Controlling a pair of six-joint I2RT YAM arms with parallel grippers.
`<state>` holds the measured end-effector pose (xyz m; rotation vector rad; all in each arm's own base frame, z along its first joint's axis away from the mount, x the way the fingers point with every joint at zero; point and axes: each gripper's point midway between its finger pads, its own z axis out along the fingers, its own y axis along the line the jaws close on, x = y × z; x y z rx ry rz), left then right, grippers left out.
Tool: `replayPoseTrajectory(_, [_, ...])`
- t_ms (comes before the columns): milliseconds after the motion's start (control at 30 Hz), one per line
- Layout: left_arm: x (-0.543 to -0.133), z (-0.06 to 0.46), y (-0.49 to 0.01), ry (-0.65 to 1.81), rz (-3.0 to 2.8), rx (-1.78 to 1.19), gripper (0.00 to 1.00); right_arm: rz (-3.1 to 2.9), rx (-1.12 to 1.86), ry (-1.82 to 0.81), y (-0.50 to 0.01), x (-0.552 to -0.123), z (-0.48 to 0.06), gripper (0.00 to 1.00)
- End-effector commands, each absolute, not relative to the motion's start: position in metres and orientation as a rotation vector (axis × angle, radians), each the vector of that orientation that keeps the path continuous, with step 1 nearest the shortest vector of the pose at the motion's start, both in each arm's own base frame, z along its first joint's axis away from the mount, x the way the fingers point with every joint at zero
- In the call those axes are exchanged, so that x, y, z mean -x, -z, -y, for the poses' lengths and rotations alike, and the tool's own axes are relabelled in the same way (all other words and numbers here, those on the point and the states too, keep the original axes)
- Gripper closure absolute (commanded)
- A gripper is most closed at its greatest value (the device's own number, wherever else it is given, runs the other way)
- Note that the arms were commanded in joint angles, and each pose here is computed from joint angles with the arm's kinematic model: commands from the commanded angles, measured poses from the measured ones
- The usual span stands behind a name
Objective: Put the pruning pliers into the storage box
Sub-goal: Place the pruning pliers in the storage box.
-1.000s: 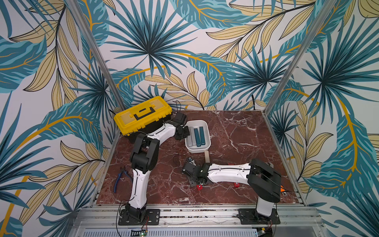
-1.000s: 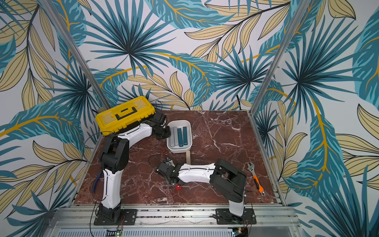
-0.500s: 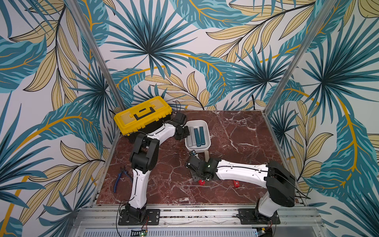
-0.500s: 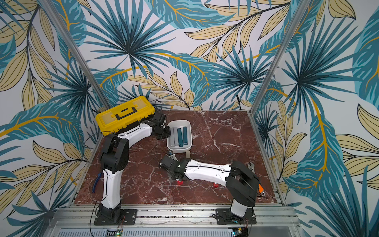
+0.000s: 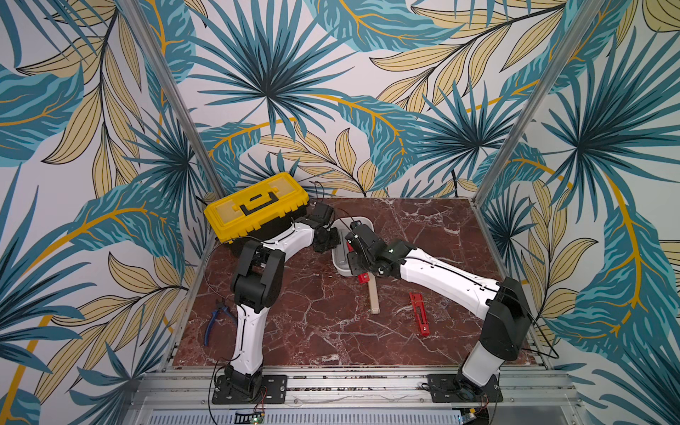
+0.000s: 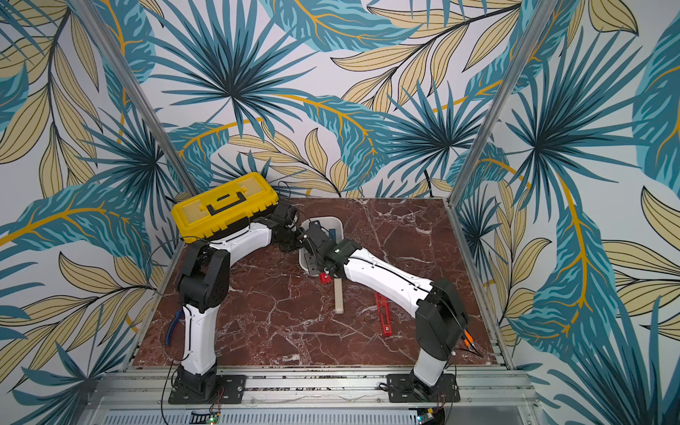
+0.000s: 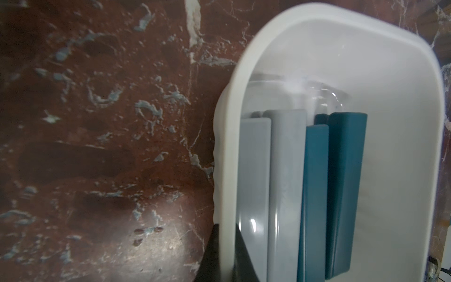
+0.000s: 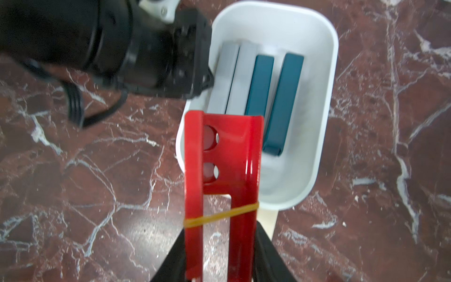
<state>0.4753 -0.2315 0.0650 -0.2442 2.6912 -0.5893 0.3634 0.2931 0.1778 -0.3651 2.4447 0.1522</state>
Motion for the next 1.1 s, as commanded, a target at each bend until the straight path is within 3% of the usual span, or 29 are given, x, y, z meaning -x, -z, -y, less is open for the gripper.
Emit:
replayPoseTrajectory(0, [-0.482,0.246,-0.112,0.697,-2.582,0.202,1.00,-2.481,0.431,-0.125,-0.159,-0.383,-0.298,0.73])
replayPoseTrajectory(400, [-0.485,0.245,-0.116,0.691,-2.571,0.213,1.00,-2.521,0.332,-0.154,-0.121,-0.428,-0.303,0.73])
replayPoseTrajectory(1067, [-0.485,0.243,-0.117,0.684,-2.559,0.227,1.00,-2.550,0.297,-0.163,-0.103,-0.459,-0.310,0.73])
